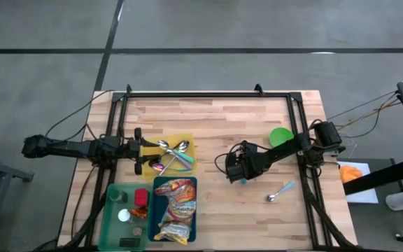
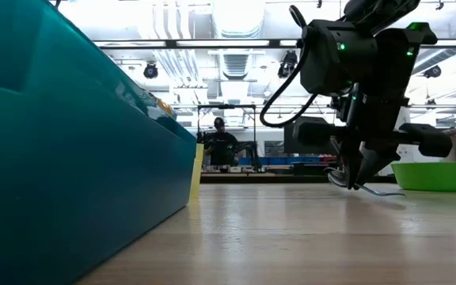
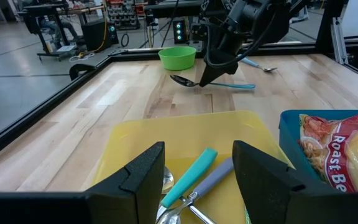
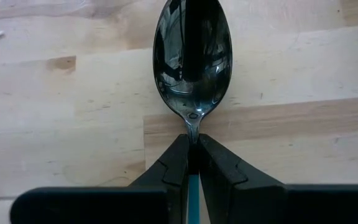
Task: Pick & Place Food Item
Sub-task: Put the blue spoon into the yellow bin
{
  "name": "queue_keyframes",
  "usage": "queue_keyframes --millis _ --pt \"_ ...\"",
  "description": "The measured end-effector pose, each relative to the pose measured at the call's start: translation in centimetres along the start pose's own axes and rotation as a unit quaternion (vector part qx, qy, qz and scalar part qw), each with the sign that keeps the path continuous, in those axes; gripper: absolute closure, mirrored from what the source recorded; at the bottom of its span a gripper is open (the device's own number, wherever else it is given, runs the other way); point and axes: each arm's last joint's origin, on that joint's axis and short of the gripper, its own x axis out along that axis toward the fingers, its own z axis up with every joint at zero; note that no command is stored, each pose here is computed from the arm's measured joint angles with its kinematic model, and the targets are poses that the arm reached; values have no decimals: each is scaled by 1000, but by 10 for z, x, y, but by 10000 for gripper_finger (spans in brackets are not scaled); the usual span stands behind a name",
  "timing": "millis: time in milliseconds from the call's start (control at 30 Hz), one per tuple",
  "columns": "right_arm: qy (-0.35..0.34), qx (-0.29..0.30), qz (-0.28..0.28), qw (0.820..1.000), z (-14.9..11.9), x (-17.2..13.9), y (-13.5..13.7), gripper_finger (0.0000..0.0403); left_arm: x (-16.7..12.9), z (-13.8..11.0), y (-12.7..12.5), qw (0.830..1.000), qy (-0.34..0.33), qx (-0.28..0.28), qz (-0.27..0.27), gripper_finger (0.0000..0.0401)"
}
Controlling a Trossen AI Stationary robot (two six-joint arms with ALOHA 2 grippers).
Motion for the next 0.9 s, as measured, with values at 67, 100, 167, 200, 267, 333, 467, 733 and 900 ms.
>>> queue_keyframes --millis 67,100,167,200,267,333,467,733,900 --pt "-5 -2 5 1000 1 -1 0 376 0 0 0 1000 0 0 0 212" --pt "-9 -3 8 1000 1 -2 1 376 0 0 0 1000 0 0 0 212" --pt "-9 -9 14 1000 2 -5 4 376 0 0 0 1000 0 0 0 212" --pt "-10 -13 18 1000 3 -6 5 376 0 0 0 1000 0 0 0 212" --pt "-19 -20 26 999 4 -9 8 376 0 0 0 1000 0 0 0 212" --pt "-27 -26 34 999 5 -11 11 376 0 0 0 1000 0 0 0 212" --pt "-49 -48 54 996 7 -18 19 376 0 0 0 1000 0 0 0 212" --pt "-85 -106 104 985 19 -41 48 376 0 0 0 1000 0 0 0 212" --pt "-105 -157 146 971 32 -58 72 376 0 0 0 1000 0 0 0 212"
